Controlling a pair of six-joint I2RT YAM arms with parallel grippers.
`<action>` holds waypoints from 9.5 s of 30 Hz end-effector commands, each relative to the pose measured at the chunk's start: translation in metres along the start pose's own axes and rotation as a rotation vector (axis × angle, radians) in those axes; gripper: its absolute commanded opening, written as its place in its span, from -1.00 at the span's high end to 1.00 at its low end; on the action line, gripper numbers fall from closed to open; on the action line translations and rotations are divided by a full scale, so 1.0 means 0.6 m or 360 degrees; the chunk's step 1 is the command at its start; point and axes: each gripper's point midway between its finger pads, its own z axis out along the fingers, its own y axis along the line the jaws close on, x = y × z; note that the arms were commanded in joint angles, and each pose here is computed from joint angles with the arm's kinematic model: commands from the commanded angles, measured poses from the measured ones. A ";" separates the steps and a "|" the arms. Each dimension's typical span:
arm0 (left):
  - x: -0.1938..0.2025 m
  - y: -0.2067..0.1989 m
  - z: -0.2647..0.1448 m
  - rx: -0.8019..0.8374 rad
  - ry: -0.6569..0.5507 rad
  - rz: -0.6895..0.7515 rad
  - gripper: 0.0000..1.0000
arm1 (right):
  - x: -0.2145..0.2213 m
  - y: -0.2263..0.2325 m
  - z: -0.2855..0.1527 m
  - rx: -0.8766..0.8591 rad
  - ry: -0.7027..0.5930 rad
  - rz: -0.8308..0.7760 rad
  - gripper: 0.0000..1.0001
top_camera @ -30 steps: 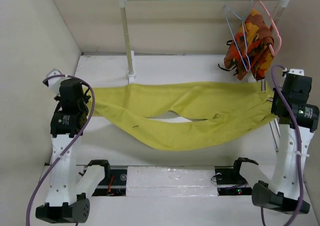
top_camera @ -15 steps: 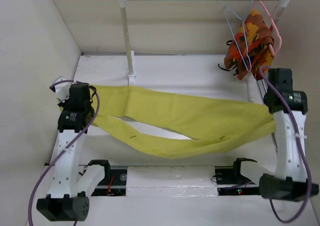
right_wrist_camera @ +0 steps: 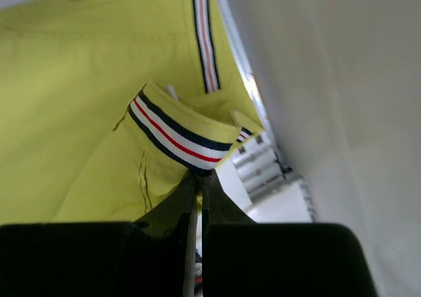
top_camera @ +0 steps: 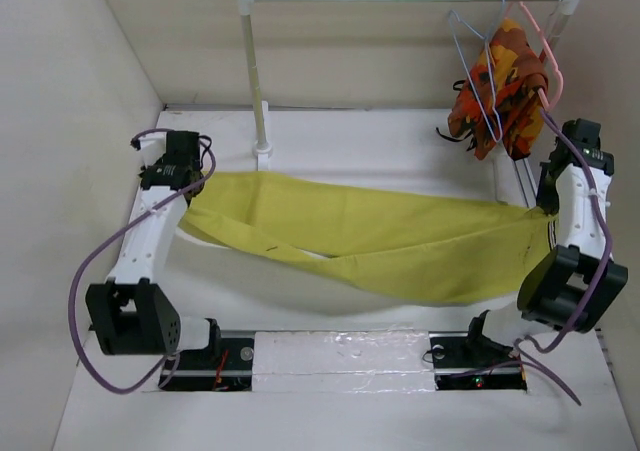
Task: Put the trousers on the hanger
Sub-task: Fold the trousers
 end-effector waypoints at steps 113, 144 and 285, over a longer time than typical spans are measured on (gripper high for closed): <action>0.234 -0.315 0.088 0.0840 0.0844 -0.0094 1.00 | 0.147 0.387 -0.063 -0.1482 -0.0546 -0.0373 0.46; 0.241 -0.378 0.010 0.1022 0.0689 0.0281 1.00 | 0.237 0.397 0.001 -0.1137 -0.0370 -0.0544 0.97; 0.253 -0.373 -0.313 0.1814 0.0323 0.0517 1.00 | 0.160 0.058 0.100 -0.0679 -0.0301 0.1117 -1.00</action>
